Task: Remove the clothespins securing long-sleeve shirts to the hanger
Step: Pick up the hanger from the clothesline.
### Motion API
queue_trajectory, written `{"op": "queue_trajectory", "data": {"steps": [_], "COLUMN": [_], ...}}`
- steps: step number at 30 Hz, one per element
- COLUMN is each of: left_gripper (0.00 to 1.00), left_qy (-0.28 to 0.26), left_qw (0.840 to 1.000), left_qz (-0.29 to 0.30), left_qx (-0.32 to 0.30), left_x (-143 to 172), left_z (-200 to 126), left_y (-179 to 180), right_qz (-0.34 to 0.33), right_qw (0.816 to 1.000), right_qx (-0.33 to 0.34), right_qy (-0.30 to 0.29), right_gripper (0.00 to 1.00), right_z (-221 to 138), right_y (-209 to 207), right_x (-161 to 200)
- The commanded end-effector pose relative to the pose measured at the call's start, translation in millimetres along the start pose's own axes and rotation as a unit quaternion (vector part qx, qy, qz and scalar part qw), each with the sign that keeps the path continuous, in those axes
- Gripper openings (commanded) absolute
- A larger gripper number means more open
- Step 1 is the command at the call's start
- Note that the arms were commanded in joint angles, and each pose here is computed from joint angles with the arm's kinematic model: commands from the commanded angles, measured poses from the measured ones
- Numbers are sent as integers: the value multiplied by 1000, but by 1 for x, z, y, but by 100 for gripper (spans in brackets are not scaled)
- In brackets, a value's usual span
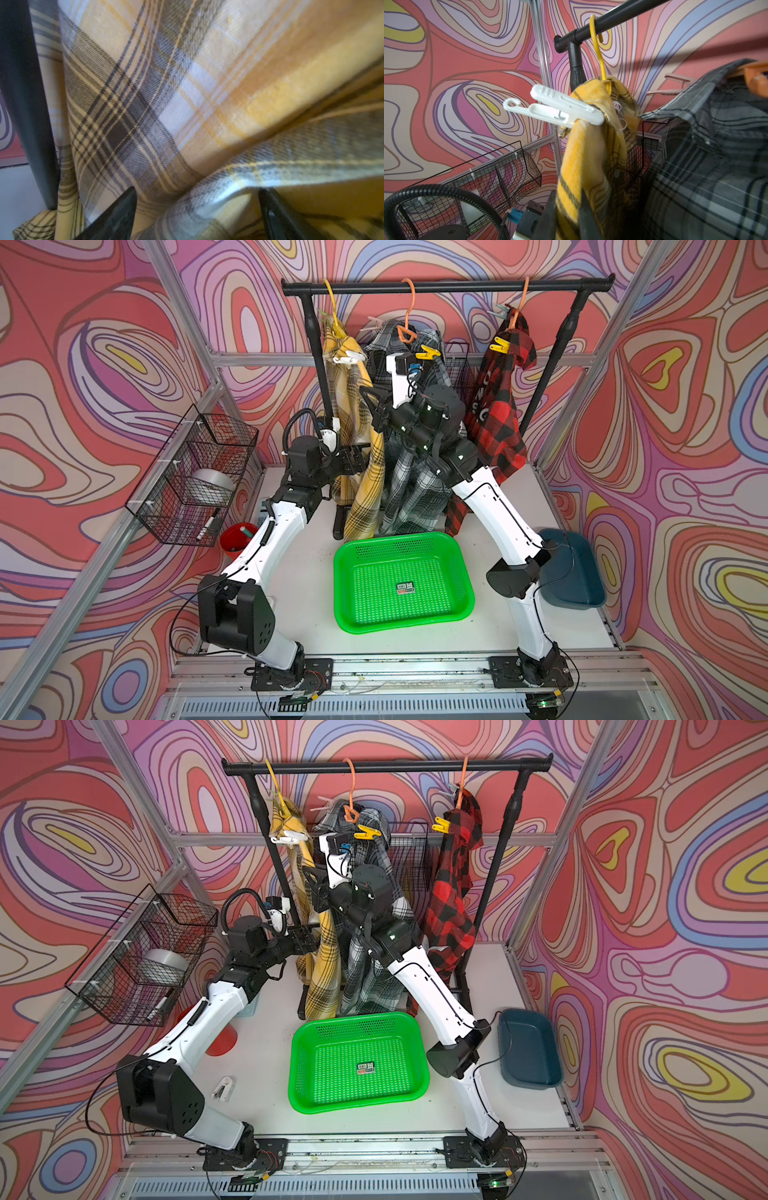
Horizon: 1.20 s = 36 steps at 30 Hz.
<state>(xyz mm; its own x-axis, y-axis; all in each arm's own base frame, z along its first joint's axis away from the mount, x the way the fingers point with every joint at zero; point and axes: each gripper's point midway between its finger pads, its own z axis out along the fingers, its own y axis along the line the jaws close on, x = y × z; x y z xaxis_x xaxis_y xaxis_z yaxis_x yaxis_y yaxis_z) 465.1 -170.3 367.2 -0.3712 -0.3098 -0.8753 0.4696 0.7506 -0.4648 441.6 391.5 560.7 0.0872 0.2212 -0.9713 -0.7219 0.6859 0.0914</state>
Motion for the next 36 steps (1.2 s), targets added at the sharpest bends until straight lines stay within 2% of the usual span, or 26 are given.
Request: {"op": "queue_trajectory", "data": {"steps": [1, 9, 21, 36], "left_gripper": [87, 88, 91, 92], "left_qy": [-1, -7, -16, -24], "left_qw": [1000, 1000, 996, 995], "left_qz": [13, 26, 56, 47], "left_qx": [4, -13, -74, -80], "left_x": [-2, 0, -1, -7], "left_z": [-11, -21, -46, -52], "left_y": [-9, -6, 8, 12], "right_qz": [-7, -26, -36, -51], "right_qw": [1000, 998, 989, 981], "right_qx": [22, 35, 1, -15], "right_qy": [-22, -41, -141, -187], "right_gripper": [0, 0, 0, 0], "right_z": [0, -7, -24, -45], "right_y": [-10, -13, 4, 15], "right_x": [-11, -26, -86, -121]}}
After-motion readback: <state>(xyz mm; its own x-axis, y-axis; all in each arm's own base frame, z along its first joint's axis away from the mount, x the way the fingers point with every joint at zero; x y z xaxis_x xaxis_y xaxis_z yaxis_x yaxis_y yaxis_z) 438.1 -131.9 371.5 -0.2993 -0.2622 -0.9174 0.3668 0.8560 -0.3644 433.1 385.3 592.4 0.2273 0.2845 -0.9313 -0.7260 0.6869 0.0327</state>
